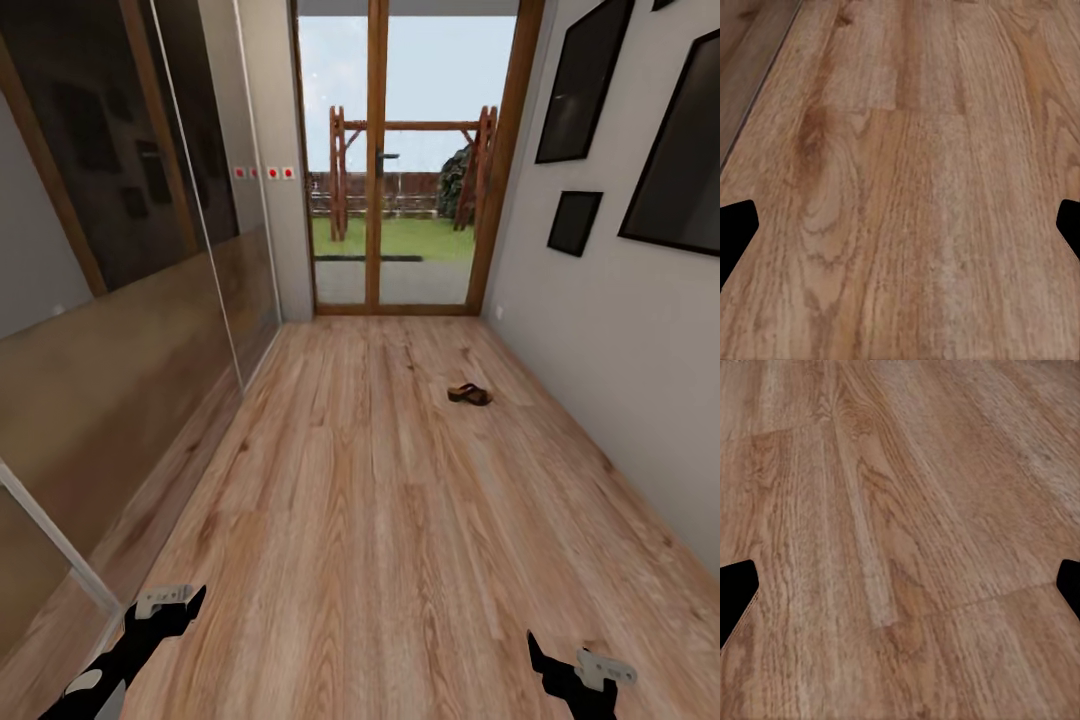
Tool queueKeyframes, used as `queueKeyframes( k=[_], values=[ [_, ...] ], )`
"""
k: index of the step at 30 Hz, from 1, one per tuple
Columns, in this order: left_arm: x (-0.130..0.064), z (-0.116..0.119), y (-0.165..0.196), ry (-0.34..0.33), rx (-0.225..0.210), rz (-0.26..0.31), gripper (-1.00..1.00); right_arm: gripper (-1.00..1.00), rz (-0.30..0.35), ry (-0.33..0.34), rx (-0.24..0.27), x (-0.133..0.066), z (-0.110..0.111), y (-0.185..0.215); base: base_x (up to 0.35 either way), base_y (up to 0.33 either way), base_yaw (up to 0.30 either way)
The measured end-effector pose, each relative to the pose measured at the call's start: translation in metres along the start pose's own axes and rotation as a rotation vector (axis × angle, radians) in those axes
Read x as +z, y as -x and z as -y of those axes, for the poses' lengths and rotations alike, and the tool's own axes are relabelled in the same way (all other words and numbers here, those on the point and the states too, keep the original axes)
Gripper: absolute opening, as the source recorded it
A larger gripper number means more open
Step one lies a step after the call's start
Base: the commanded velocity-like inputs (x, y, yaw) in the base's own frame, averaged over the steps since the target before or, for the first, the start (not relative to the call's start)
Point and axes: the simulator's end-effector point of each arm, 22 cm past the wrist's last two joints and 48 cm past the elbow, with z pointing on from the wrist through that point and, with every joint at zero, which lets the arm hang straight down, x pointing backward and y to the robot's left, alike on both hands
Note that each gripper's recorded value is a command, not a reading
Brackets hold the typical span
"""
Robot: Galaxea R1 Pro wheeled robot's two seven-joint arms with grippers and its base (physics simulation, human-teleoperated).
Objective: Pick up the two gym shoes and the two sandals from the corridor floor and place them onto the hallstand (shoe rack) in the corridor, making sure they are on the rack and not on the floor. Arrange them so the two gym shoes are next to each other and the two sandals are next to each other.
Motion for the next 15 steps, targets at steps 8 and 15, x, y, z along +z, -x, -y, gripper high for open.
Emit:
queueKeyframes(
  k=[8,15],
  values=[
    [-0.0001,0.0001,-0.0007,0.000,0.000,-0.002,1.00,1.00,0.000,0.000,0.000,0.0000,0.0002,0.0000,0.339,0.000,0.000],
    [-0.0001,0.0001,-0.0006,-0.001,0.000,-0.001,1.00,1.00,0.001,-0.001,-0.001,0.0000,0.0010,0.0005,0.339,0.000,0.000]
  ],
)
